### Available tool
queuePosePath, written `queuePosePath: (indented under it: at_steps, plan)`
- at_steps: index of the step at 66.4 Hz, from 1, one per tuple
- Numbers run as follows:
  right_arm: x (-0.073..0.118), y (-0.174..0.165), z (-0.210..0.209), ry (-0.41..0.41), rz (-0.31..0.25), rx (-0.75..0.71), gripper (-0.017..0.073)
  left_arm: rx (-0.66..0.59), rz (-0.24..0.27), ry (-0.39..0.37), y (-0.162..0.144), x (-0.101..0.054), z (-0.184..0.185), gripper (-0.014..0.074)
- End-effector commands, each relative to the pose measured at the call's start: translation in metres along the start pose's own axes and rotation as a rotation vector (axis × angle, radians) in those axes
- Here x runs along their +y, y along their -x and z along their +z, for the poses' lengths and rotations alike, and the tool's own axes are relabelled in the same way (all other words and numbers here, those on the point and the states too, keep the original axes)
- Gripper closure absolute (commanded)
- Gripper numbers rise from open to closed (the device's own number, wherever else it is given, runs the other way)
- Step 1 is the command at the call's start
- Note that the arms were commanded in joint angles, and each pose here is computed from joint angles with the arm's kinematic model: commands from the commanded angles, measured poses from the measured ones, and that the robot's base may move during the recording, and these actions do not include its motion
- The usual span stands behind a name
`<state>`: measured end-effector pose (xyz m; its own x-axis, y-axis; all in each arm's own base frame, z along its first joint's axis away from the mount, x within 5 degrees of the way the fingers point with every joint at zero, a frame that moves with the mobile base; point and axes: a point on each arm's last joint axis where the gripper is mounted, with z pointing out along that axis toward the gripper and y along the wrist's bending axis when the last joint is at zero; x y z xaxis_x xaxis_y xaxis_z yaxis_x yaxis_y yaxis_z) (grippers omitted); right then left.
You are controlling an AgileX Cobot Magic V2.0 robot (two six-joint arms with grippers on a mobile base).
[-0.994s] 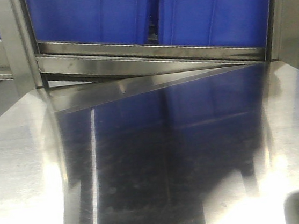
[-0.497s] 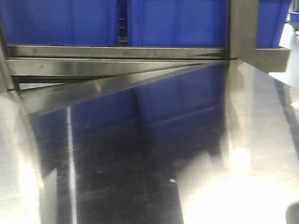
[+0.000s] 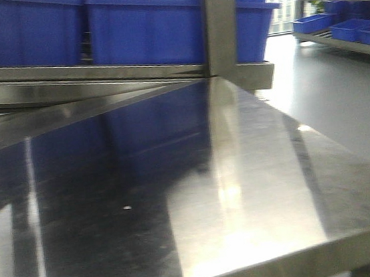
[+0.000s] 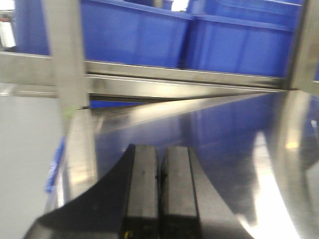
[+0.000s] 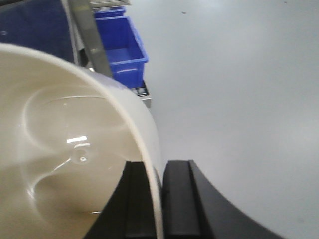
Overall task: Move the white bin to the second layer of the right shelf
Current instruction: 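Turn the base away from the table holding the bin in the right gripper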
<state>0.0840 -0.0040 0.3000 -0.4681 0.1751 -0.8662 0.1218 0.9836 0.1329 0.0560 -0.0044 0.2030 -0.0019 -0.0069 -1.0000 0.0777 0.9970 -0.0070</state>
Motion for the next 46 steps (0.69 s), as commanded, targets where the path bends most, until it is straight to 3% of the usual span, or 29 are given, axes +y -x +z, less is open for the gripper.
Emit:
queuePosePath:
  at_steps: [1,46]
  plan:
    - [0.0021,0.0174,-0.0062,0.014,-0.004,-0.128,0.0451,-0.058,-0.010,-0.007,-0.0044,-0.0003,0.0002,0.0509]
    - [0.0021,0.0174,-0.0062,0.014,-0.004,-0.128,0.0451,-0.058,-0.010,-0.007,-0.0044,-0.0003,0.0002,0.0509]
